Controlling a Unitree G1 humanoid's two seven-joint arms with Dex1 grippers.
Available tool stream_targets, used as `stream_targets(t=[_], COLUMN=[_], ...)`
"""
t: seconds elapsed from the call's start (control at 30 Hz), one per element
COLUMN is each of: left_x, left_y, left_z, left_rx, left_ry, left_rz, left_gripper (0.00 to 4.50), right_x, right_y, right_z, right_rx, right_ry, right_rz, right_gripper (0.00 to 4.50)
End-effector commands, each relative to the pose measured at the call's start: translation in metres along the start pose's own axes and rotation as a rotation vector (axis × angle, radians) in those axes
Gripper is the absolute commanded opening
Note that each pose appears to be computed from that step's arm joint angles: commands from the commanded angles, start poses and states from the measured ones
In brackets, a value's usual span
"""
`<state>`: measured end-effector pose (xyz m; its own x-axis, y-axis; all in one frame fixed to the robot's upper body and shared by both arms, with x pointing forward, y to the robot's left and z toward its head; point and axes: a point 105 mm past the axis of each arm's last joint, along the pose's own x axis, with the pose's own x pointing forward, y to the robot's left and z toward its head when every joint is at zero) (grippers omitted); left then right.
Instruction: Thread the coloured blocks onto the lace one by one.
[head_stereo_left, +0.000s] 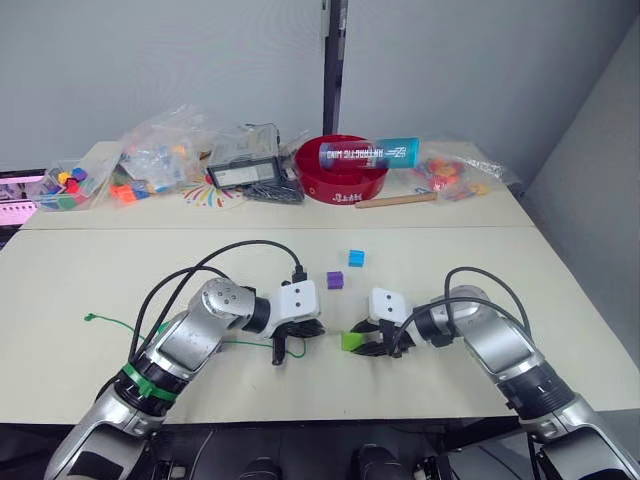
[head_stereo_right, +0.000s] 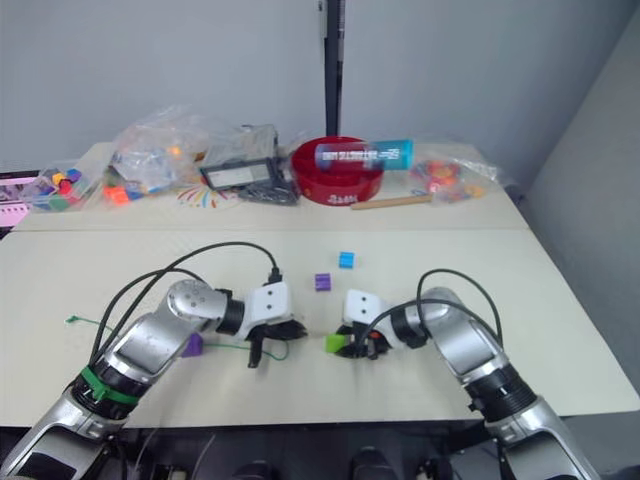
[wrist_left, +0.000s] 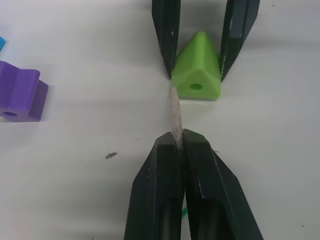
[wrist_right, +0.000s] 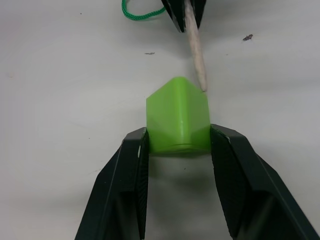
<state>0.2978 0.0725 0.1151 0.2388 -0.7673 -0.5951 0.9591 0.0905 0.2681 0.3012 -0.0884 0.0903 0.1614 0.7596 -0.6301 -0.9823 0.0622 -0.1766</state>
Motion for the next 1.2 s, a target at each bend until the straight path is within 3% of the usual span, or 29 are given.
stream_targets(t=[0.03, 0.4, 1.2], left_x=[-0.004, -0.001, 0.008], left_y=[-0.005, -0.007, -0.006], left_z=[0.011, 0.005, 0.026], left_rx=[0.019, -0.015, 0.031], left_ry=[-0.011, 0.066, -0.011], left_rz=[-0.003, 0.001, -0.002], left_gripper=[0.0, 0.0, 0.0], right_x=[0.008, 0.01, 0.012], right_y=[0.008, 0.007, 0.011], right_z=[-0.016, -0.014, -0.014], right_rx=[0.038, 0.034, 0.041], right_ry=[0.058, 0.065, 0.068], right_rz=[0.028, 0.032, 0.042], right_gripper=[1.32, 1.32, 1.32])
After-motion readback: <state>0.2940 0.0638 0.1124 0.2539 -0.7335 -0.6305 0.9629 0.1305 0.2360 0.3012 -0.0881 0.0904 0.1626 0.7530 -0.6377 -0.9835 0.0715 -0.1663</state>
